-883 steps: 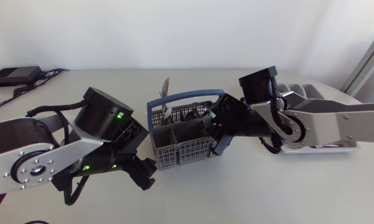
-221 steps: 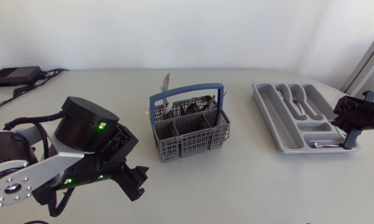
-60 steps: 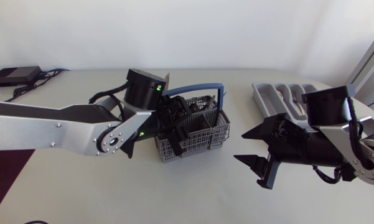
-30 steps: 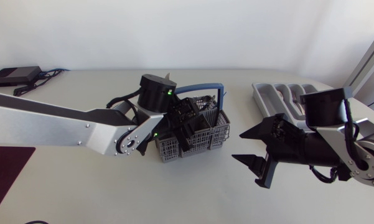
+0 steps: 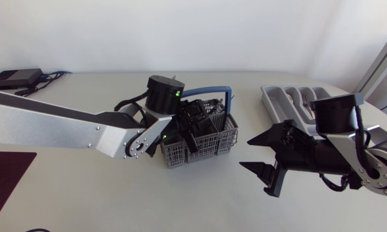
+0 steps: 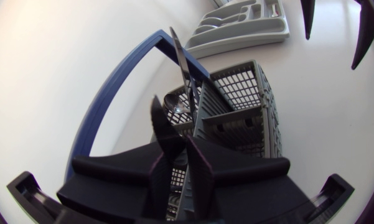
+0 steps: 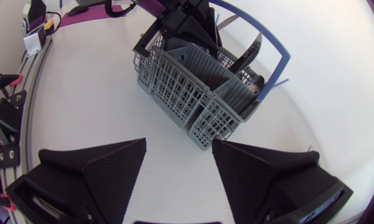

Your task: Sort the cutlery from the basket into the organizer compartments.

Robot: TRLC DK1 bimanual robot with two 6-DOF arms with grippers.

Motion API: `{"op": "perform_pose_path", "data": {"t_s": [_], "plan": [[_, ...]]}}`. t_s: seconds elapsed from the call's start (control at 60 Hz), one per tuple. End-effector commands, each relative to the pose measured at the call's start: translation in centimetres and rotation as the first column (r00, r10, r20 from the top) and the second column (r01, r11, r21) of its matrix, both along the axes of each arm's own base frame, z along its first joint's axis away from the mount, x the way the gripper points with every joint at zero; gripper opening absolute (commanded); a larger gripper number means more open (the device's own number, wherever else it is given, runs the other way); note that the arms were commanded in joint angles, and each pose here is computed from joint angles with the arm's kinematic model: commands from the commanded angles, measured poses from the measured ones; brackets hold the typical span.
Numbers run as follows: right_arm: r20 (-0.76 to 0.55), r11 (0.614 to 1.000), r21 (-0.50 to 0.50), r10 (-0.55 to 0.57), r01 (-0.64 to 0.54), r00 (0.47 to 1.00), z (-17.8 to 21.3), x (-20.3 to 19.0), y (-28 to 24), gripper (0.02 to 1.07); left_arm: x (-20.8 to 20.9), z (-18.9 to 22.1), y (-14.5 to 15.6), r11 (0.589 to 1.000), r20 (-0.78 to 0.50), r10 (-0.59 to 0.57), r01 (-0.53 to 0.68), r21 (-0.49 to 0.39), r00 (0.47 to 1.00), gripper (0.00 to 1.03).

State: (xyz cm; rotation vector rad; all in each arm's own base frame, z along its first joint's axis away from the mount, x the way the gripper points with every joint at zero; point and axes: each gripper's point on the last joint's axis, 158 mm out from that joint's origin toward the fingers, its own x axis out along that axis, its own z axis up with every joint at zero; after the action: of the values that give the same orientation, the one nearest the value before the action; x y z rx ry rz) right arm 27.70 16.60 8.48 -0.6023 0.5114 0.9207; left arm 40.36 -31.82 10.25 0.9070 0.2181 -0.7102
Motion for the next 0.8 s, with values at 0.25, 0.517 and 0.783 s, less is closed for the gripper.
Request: {"op": "perform_pose_path", "data": {"t_s": [0.25,0.517,0.783], "plan": [[-0.029,1.0,-0.009,-0.001,0.001,1.0,-1.4,-0.7,-0.3,0.79,-1.0,-0.6,-0.5,0.997,0.029,-0.05,0.048,0.067,0.998,0.03],[-0.027,1.0,-0.01,0.0,0.0,1.0,-1.2,-0.8,-0.1,0.79,-1.7,1.4,0.0,0.996,0.085,-0.066,0.06,0.064,0.994,0.03],[-0.035,1.0,-0.004,0.008,-0.008,0.999,-1.1,-1.2,0.4,0.79,-1.7,1.8,0.4,0.995,0.113,-0.065,0.057,0.078,0.991,0.03]]}}
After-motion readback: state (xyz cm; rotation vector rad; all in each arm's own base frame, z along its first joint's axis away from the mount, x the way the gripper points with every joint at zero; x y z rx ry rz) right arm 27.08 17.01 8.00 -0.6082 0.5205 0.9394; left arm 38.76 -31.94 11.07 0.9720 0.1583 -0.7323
